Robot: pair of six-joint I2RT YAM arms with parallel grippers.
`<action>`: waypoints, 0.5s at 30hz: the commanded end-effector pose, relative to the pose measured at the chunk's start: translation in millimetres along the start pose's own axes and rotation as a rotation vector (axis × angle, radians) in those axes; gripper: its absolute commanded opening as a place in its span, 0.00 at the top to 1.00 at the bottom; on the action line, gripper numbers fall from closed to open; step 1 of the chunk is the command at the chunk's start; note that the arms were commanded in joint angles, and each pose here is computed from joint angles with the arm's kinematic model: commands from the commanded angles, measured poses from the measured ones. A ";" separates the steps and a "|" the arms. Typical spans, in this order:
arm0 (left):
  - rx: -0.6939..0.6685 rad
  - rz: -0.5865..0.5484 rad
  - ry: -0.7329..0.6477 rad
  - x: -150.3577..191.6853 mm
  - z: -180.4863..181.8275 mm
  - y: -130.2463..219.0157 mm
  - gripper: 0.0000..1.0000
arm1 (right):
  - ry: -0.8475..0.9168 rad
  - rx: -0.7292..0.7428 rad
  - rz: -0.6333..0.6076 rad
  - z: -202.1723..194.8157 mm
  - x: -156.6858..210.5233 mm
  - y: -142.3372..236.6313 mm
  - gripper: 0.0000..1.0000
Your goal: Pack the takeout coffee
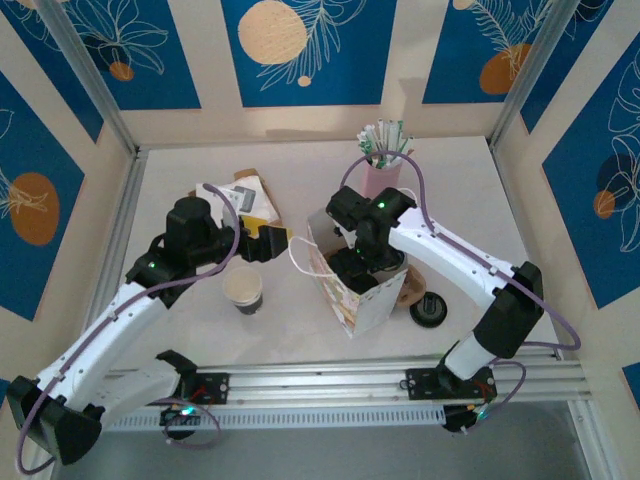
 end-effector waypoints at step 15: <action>0.016 -0.035 -0.049 -15.1 -14.6 9.3 0.07 | -0.007 -0.043 -0.110 -0.9 14.9 40.4 0.18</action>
Point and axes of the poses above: each hand's point on the last joint's axis, 136 mm out from that joint toward the fingers, its own y axis back along the fingers, its own z axis along the line the jaws close on, x = y × z, the point moved 10 cm from there along y, back along the fingers, and after that the axes turned 9 degrees about -y, right-handed, at the moved point
